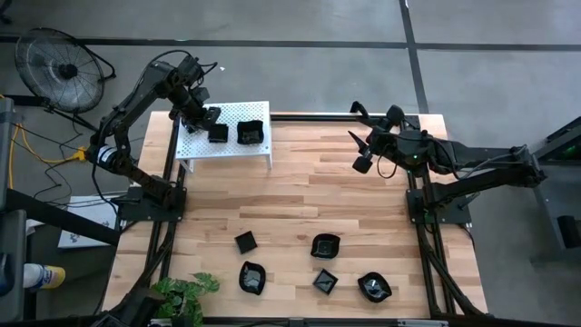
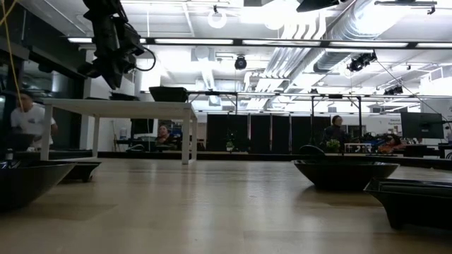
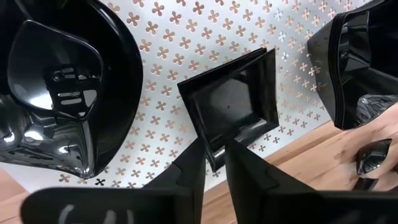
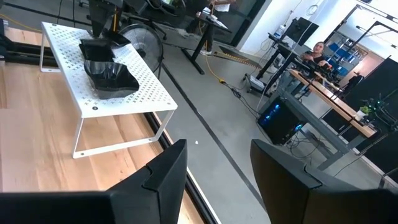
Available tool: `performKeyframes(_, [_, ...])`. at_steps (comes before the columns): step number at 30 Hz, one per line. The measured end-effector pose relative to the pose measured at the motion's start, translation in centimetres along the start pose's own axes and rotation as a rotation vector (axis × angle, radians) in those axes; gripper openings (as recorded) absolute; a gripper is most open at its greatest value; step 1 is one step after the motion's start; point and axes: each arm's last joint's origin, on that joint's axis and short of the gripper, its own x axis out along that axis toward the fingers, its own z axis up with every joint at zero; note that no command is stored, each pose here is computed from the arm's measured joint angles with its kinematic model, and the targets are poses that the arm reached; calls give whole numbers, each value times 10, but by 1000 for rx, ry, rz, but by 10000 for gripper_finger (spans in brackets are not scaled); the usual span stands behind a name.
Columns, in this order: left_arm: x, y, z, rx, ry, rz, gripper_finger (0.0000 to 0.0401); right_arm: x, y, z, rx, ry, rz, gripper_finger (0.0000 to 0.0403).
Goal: Pick & Place Mini shaped plates
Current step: Stack the black square plate on top of the black square plate on the shelf, then stack the black leaf shaped plate on top of the black leaf shaped plate on the shelf
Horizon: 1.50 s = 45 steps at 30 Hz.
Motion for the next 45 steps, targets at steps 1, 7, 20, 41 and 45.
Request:
performKeyframes(1, [0,0,0,1,-1,0,61,0,0,0,0,0,0,173])
performKeyframes(7, [0,0,0,14,5,1,67,0,0,0,0,0,0,172])
performKeyframes(20, [0,-20,-8,220,-14,35,68,0,1,0,44,-3,34,174])
performKeyframes(41, [-50,-78,-103,527,-344,76,68,0,5,-3,157,12,134,173])
performKeyframes(45, [-52,-96,-120,625,-413,53,68,0,5,-3,188,11,137,173])
